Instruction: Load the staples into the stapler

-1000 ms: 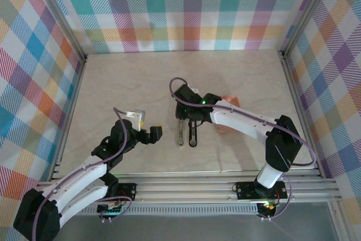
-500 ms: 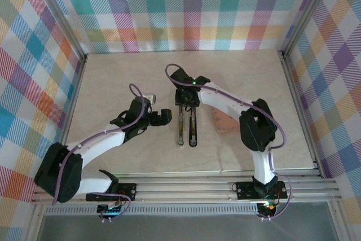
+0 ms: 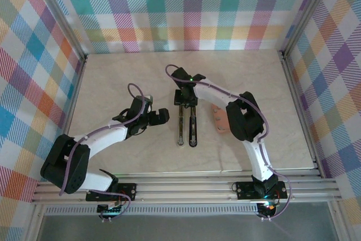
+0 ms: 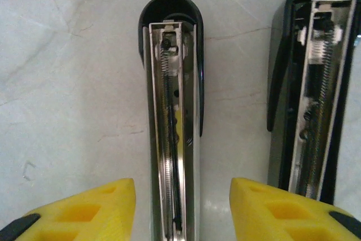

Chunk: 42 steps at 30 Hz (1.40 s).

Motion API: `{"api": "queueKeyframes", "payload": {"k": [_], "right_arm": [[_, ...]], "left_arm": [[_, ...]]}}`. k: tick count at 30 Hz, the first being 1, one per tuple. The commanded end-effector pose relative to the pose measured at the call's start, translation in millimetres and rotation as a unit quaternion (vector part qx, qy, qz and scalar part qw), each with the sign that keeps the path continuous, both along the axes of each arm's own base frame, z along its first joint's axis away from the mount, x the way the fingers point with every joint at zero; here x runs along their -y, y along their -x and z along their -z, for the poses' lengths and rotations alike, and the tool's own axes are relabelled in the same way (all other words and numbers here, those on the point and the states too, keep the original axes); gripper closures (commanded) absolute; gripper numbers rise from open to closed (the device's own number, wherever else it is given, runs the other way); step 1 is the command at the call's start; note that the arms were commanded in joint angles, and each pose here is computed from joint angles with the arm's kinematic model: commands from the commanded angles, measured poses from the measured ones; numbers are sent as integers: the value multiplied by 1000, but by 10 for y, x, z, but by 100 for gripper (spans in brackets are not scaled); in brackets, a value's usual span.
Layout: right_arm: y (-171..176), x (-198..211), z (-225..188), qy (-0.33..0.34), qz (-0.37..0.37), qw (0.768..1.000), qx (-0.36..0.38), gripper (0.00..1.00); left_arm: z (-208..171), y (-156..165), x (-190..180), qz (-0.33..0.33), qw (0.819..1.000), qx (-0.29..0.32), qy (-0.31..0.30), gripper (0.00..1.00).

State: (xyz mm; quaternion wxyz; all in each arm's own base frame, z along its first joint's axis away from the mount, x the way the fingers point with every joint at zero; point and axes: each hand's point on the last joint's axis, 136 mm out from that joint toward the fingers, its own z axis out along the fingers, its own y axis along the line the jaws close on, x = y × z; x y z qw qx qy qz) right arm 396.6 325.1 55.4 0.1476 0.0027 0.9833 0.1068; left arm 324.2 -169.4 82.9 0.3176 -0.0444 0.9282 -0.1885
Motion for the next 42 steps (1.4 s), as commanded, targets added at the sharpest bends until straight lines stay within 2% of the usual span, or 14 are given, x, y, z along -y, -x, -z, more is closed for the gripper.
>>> {"api": "queueKeyframes", "payload": {"k": [1,14,21,26,34,38,42], "right_arm": [[-91,-118,-17,-20,-23,1000,4,53],[-171,-140,264,4,-26,1000,-5,55],[-174,-124,350,21,-27,999,-3,62],[-162,-134,373,32,-33,999,0,71],[-175,-379,92,3,-80,995,54,77],[-149,-579,-98,-15,-122,988,93,78],[-85,-797,-240,-22,-172,976,131,79]], "left_arm": [[0,-42,-32,-10,1000,-5,0,0],[34,-77,-74,-15,1000,-10,-7,0],[28,-88,-132,-27,999,-16,6,0],[8,-93,-205,-40,999,-21,24,0],[-111,-101,-294,-47,997,-30,59,0],[-279,-87,-343,-42,996,-27,77,0],[-598,-50,-466,-41,997,-3,65,0]]}}
